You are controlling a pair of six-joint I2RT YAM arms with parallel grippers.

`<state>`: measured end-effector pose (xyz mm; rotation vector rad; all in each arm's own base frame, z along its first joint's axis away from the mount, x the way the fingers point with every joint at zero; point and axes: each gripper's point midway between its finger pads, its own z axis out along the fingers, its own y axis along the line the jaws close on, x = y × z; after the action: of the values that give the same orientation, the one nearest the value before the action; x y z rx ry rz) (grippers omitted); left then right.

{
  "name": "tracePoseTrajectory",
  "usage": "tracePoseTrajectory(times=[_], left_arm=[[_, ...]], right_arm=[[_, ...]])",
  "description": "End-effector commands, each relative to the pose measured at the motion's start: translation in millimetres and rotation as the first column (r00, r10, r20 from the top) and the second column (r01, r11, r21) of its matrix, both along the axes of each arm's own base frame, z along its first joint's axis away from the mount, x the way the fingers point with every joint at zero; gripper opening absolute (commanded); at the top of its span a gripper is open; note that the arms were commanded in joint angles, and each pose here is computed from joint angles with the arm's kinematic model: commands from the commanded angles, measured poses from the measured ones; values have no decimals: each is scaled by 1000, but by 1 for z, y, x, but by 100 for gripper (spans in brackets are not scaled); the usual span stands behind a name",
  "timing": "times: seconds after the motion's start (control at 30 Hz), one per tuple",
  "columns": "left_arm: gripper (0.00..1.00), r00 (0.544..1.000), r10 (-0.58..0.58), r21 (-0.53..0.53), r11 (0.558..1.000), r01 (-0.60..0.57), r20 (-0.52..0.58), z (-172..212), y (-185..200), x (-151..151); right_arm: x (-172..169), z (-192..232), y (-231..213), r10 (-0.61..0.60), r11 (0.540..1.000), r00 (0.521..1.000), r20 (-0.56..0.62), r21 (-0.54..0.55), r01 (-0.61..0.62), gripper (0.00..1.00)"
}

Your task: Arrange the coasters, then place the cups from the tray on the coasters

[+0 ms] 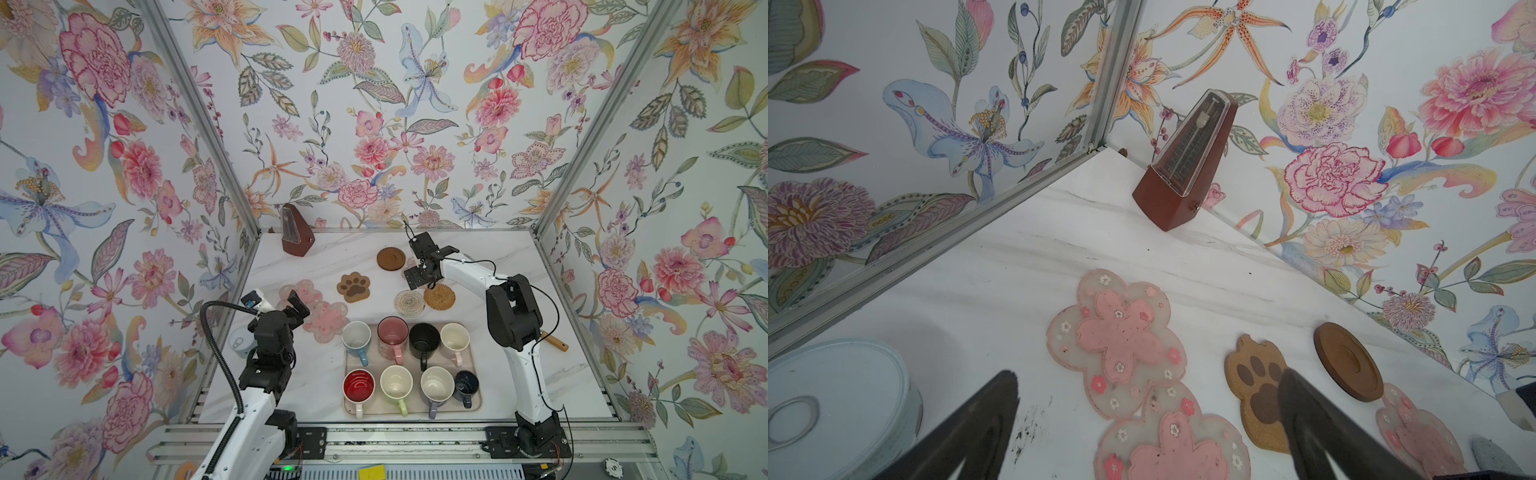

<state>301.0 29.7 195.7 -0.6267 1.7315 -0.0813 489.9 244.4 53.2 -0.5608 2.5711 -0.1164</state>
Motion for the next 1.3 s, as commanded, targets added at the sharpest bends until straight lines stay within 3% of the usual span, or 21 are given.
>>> tracePoseTrajectory(times=[0.0, 0.8, 1.27], left_arm=[[99, 1000, 18, 11, 1000, -18, 1, 2, 5, -2], [99, 1000, 26, 13, 1000, -26, 1, 4, 7, -3], [99, 999, 21, 19, 1000, -20, -50, -4, 5, 0]], right_arm=[[0, -18, -3, 12, 998, 999, -32, -55, -13, 99], [30, -48, -17, -54, 997, 998, -43, -57, 52, 99], [67, -57, -16, -118, 986, 991, -60, 109, 124, 99]])
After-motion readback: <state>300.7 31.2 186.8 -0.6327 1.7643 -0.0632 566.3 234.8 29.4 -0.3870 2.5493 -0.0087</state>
